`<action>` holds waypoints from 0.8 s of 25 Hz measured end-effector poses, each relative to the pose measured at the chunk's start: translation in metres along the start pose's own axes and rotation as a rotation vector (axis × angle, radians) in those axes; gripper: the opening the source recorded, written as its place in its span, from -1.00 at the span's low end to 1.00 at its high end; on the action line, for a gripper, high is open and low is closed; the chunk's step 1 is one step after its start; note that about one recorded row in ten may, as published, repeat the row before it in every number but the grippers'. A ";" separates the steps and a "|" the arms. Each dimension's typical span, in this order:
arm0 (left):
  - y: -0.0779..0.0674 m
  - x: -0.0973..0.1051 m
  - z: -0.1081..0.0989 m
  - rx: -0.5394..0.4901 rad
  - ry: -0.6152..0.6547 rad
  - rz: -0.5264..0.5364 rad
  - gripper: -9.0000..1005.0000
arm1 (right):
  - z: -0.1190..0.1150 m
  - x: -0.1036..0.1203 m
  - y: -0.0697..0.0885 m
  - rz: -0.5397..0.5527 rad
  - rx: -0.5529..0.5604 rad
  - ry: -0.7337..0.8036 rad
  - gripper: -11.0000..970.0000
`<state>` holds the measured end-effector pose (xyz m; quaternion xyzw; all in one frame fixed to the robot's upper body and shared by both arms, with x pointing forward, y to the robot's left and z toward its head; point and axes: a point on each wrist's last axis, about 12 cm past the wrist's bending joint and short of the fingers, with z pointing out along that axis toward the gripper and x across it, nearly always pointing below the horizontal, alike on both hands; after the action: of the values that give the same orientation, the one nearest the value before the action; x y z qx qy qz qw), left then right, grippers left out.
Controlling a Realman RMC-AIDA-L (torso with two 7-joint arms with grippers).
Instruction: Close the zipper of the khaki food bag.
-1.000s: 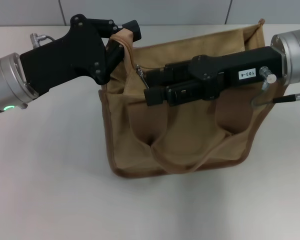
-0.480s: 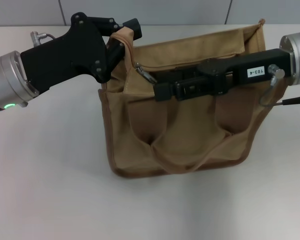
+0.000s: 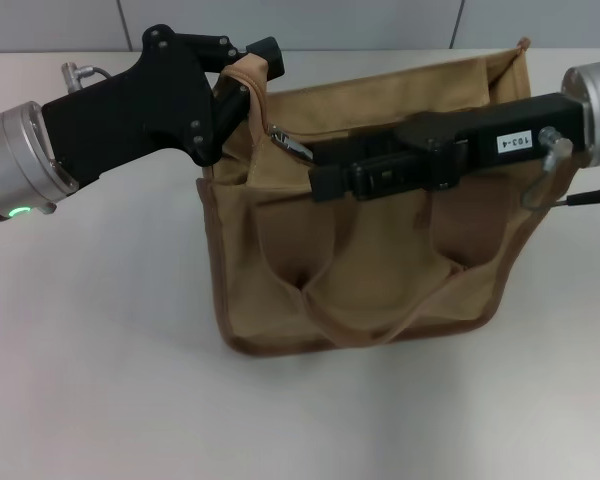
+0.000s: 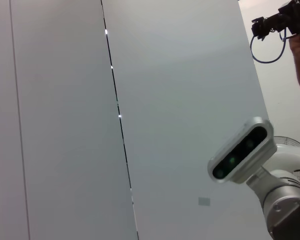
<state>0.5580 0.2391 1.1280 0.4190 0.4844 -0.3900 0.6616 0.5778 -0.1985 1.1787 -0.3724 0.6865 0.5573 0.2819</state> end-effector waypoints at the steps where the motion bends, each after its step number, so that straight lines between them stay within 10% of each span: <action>1: 0.000 0.000 0.000 0.000 0.000 0.000 -0.98 | -0.002 0.000 0.000 -0.029 0.005 -0.009 0.60; 16: -0.001 -0.001 0.000 0.006 -0.007 -0.001 -0.98 | 0.005 0.002 -0.006 -0.245 0.075 -0.049 0.58; 20: -0.001 -0.001 0.000 0.007 -0.008 -0.001 -0.98 | 0.012 0.003 -0.009 -0.247 0.089 -0.026 0.30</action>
<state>0.5572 0.2386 1.1288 0.4194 0.4805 -0.3938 0.6619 0.5833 -0.1885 1.1692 -0.4339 0.6557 0.4921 0.3737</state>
